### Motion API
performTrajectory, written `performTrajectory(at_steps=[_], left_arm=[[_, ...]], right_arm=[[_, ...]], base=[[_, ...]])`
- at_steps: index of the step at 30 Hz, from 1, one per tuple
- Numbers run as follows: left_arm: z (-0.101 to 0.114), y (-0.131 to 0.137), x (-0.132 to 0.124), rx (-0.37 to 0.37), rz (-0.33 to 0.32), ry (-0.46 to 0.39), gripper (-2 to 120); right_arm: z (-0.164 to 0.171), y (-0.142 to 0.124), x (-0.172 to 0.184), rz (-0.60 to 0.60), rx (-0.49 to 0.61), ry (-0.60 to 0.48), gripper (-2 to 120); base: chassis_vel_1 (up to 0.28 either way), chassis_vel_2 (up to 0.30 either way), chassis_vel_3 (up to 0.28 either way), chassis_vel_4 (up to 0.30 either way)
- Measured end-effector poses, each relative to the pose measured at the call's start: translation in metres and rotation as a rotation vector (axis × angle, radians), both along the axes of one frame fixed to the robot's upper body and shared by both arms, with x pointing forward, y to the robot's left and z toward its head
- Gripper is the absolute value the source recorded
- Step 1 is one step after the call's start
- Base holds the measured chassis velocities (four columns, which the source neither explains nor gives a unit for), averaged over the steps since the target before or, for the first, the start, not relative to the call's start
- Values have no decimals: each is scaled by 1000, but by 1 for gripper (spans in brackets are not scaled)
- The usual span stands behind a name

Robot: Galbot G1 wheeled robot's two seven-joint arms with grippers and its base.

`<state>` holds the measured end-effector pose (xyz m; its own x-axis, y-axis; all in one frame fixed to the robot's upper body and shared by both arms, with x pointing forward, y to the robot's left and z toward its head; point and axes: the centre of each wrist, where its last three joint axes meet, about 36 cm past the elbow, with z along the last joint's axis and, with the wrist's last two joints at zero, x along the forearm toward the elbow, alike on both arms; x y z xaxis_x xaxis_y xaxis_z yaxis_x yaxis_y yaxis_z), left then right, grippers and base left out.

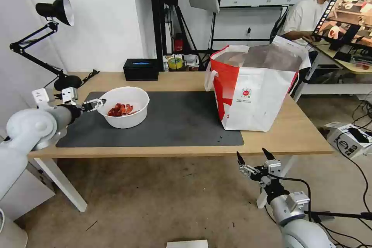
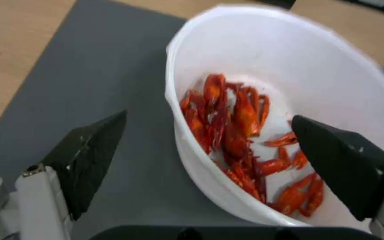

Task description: Pick up the trash from the table and place it into the takeout bag.

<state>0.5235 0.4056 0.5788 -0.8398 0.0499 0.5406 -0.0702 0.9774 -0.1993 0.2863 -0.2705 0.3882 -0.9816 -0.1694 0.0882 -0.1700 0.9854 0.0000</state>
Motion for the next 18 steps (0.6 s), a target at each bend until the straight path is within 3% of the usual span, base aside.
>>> performTrajectory(at_steps=[7, 15, 18], left_arm=[[-1, -10, 24, 36, 22, 64, 100], [-3, -21, 49, 86, 98, 168, 100], [-4, -24, 58, 81, 102, 188, 91]], right_arm=[[0, 0, 0, 0, 0, 0, 100], [0, 0, 0, 0, 0, 0, 100], [0, 0, 0, 0, 0, 0, 100]], base=[[0, 0, 0, 0], [0, 0, 0, 0], [0, 0, 0, 0]])
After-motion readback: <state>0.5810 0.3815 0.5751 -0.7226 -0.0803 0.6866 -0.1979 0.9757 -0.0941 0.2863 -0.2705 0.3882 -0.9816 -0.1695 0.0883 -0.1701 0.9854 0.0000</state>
